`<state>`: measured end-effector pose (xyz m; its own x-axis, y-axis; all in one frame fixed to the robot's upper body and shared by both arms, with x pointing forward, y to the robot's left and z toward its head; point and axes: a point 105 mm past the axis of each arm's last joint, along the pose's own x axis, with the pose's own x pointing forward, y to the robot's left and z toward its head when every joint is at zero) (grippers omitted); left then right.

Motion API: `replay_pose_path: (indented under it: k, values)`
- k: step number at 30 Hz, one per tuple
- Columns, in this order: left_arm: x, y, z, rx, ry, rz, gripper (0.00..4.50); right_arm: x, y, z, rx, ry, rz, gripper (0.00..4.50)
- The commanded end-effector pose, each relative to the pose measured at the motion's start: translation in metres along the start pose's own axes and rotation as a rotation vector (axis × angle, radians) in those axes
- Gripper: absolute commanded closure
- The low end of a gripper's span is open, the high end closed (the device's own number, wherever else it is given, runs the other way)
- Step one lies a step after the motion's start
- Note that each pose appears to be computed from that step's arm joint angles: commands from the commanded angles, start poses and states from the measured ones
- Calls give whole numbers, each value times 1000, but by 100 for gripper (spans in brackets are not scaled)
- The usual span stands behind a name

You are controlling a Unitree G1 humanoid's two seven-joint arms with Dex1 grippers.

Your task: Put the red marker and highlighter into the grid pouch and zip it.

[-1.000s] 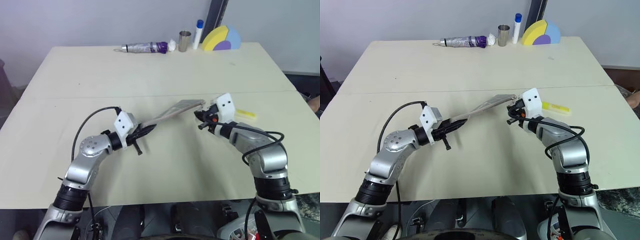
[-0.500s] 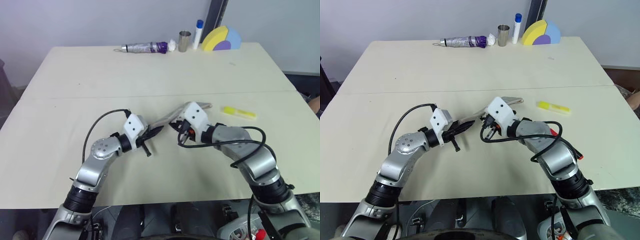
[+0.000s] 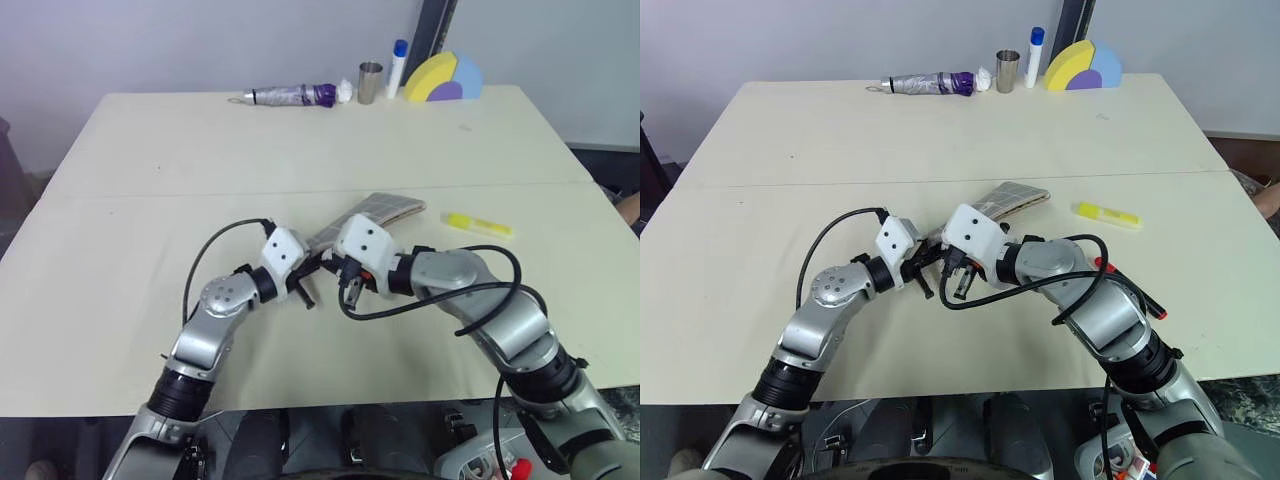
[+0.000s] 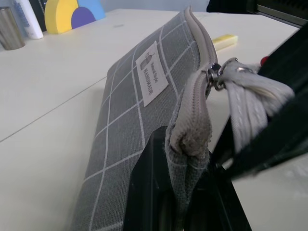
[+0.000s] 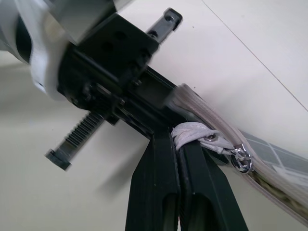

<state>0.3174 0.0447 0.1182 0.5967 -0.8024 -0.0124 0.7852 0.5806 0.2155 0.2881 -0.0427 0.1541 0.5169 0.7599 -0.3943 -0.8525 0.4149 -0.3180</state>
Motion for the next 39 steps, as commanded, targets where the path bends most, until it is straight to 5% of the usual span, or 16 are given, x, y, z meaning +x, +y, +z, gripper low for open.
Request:
replay_pose_path:
  k: [1,4,10,17,25,29,34,35,39]
  values:
    - [12,-12,11,12,-45,-37,450,-5,5,21,-48,-73,35,421]
    - [12,-7,13,19,-52,-10,450,-19,-6,16,-34,-61,-1,322]
    - [6,4,12,68,-37,8,450,-78,-56,-23,16,59,-242,13]
    - [-6,10,1,185,13,-48,450,-177,-82,-136,294,373,-542,13]
    - [-5,10,0,181,6,-67,450,-204,-68,-183,500,415,-610,13]
    - [-4,9,0,179,3,-67,450,-196,-62,-177,551,360,-571,128]
    - [-5,9,-1,177,1,-64,450,-186,-67,-161,479,328,-552,395]
    - [-5,9,-1,177,1,-63,450,-183,-68,-155,446,317,-542,423]
    - [-6,10,1,178,-5,-57,450,-154,-60,-100,187,209,-390,423]
